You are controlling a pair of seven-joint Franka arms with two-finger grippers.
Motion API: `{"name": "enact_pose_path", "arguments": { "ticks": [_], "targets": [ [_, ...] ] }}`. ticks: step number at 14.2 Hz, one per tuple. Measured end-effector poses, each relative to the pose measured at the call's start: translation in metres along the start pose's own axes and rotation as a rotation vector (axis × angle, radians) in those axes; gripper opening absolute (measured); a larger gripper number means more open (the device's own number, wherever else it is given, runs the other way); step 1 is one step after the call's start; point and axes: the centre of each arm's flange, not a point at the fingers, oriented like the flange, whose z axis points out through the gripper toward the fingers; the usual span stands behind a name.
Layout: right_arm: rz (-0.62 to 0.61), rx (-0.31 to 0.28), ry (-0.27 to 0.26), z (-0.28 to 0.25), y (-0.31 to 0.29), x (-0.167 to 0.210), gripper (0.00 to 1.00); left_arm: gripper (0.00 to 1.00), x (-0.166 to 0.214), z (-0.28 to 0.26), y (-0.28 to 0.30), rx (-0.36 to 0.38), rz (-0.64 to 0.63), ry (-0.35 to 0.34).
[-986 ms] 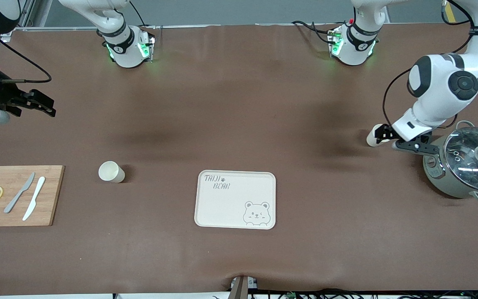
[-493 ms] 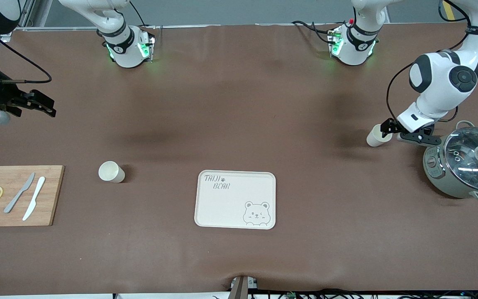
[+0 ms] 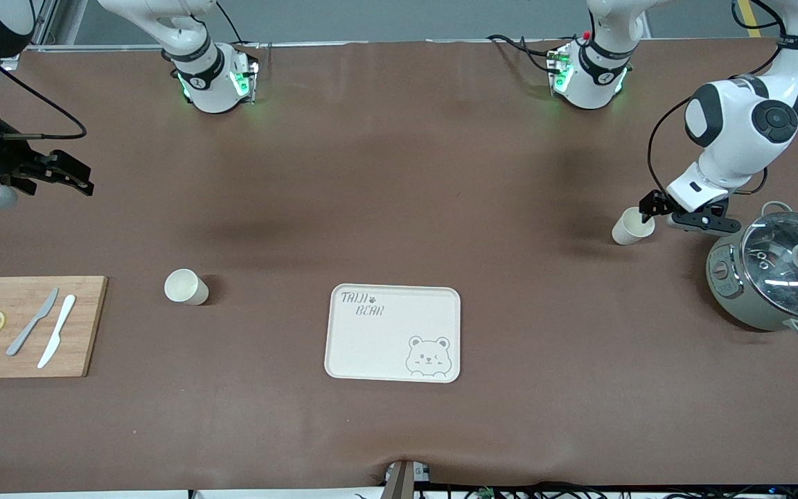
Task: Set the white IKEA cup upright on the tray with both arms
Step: 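Close the left gripper around the white cup's body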
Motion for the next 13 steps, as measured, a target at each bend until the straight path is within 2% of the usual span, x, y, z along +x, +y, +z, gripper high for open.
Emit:
{"name": "enact_pose_path", "arguments": {
  "ticks": [13],
  "targets": [
    [0.000,0.000,0.000,0.000,0.000,0.000,1.00,1.00,-0.007,0.041,-0.007,-0.014,0.000,0.031]
  ]
}}
